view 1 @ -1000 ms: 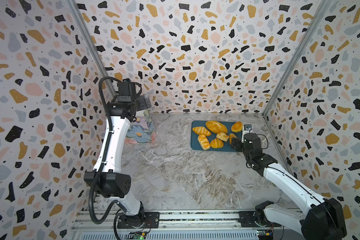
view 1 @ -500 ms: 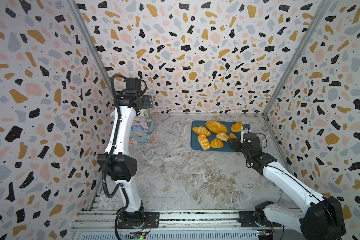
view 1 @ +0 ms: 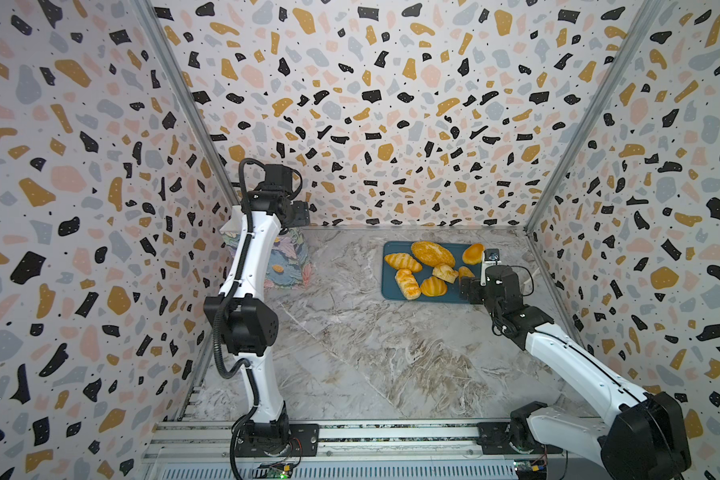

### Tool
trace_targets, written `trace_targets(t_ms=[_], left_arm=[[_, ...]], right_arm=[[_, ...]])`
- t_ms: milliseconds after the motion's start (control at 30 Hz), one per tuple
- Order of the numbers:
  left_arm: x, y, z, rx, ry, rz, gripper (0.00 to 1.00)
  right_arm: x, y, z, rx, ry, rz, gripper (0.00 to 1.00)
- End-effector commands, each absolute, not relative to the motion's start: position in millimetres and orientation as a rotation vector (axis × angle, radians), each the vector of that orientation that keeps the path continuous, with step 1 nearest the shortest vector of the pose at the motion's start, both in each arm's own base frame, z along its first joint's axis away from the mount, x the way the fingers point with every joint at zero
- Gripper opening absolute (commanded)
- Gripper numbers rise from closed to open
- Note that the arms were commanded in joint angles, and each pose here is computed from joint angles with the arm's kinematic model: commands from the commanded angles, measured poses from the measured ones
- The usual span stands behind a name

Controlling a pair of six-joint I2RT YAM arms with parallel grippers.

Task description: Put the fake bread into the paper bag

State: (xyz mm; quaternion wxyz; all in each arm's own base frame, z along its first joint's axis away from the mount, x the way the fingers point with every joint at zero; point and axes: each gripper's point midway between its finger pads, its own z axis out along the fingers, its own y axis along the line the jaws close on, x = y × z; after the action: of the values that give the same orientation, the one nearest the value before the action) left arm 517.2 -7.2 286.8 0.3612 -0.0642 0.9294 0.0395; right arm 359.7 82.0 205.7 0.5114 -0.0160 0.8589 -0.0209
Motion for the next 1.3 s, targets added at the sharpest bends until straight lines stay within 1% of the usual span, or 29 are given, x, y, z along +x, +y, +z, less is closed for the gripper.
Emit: trace_targets(t_ms=[0,67,200,367,433,600,667,767,1000,1267], left_arm=[[520,-10,276,-0.139,2.409,0.117,0.76],[519,-10,272,-0.139,2.416,0.118,0.73],[519,-10,272,-0.145,2.412,0.114,0.64],[520,-12,274,-0.153,2.393,0.098,0.55],[520,-11,274,-0.156,2.391,0.098,0.46],[520,-12,276,-0.165,2.384,0.088,0.18],[519,-14,277,-0.164,2.380,0.075,0.10],[519,-19,281,-0.161,2.371,0.056,0.00],[514,-30,285,-0.166,2.368,0.036,0.00],[505,-60,287,-0.165,2.354,-0.041,0.00]], right_arm=[[363,85,221,-0.022,2.044,-0.027,0.99],[362,82,221,-0.002,2.041,-0.037,0.99],[362,80,221,0.008,2.038,-0.045,0.99],[363,81,222,0.010,2.036,-0.043,0.99],[362,80,221,0.010,2.039,-0.044,0.99],[362,80,218,0.011,2.046,-0.050,0.99],[361,79,218,0.012,2.046,-0.053,0.99],[361,79,218,0.013,2.048,-0.054,0.99],[360,78,219,0.017,2.046,-0.050,0.99],[357,78,219,0.018,2.045,-0.042,0.99]])
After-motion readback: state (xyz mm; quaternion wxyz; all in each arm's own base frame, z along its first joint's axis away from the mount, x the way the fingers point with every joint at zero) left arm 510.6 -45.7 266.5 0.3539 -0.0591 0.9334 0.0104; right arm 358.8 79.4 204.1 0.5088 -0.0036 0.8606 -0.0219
